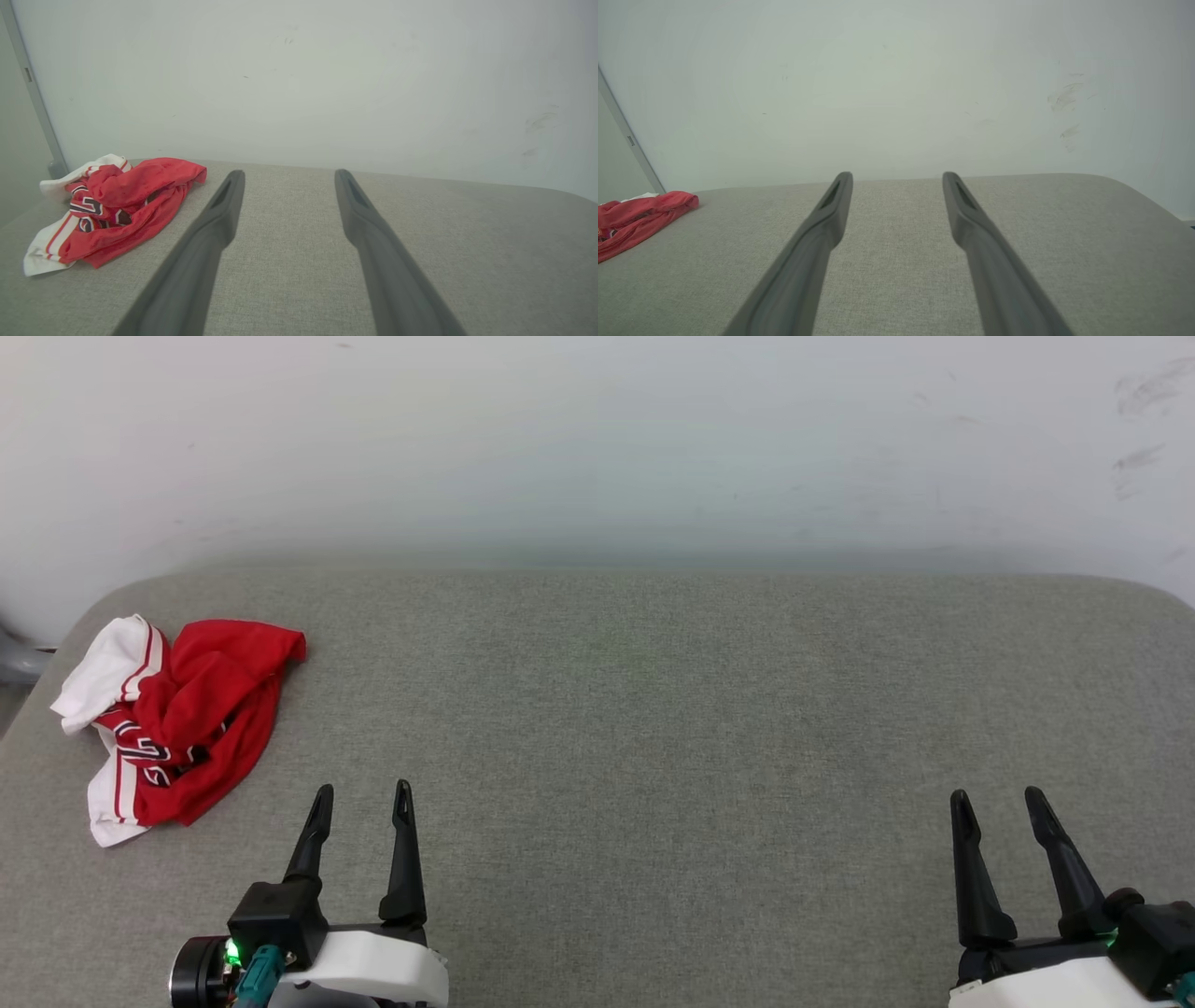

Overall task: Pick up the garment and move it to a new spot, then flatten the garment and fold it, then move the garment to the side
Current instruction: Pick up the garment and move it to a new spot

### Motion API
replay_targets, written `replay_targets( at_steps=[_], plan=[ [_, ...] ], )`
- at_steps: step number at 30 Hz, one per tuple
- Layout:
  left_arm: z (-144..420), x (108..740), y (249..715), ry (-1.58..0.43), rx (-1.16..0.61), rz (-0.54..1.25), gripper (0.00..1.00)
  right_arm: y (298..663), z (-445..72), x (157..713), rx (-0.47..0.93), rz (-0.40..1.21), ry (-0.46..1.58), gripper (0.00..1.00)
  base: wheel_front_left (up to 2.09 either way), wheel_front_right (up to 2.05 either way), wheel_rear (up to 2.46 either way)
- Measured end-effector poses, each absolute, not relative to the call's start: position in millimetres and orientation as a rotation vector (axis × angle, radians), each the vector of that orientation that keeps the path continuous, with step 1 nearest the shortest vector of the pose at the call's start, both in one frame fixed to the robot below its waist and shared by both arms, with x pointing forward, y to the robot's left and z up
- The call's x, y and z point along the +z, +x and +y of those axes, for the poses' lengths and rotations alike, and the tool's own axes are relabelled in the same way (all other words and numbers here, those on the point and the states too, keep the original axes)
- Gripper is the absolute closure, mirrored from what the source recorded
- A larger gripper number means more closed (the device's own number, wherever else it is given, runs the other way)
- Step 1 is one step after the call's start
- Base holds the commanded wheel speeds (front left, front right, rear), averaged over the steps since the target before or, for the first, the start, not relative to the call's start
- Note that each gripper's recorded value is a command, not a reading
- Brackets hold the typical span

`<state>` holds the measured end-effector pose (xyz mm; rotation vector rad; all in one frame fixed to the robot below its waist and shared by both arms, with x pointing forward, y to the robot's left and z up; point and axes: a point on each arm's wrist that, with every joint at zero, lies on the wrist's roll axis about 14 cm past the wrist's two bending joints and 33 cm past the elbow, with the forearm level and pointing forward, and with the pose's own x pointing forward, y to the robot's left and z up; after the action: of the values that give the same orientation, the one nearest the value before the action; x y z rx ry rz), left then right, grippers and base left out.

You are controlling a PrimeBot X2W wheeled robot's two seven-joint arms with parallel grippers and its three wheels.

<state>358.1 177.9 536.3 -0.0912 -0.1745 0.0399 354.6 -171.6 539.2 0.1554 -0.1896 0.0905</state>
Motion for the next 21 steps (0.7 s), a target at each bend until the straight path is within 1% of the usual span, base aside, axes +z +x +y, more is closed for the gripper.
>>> replay_targets(
  at_steps=[9,21],
  plan=[
    [184,534,355,-0.083,0.06,-0.169,0.0,357,-164,538,0.112,-0.183,0.156,0.0,0.0,0.0,0.0],
    [216,532,337,-0.063,0.159,-0.167,0.0,368,-131,534,0.213,-0.165,0.15,0.0,0.0,0.0,0.0]
  ],
)
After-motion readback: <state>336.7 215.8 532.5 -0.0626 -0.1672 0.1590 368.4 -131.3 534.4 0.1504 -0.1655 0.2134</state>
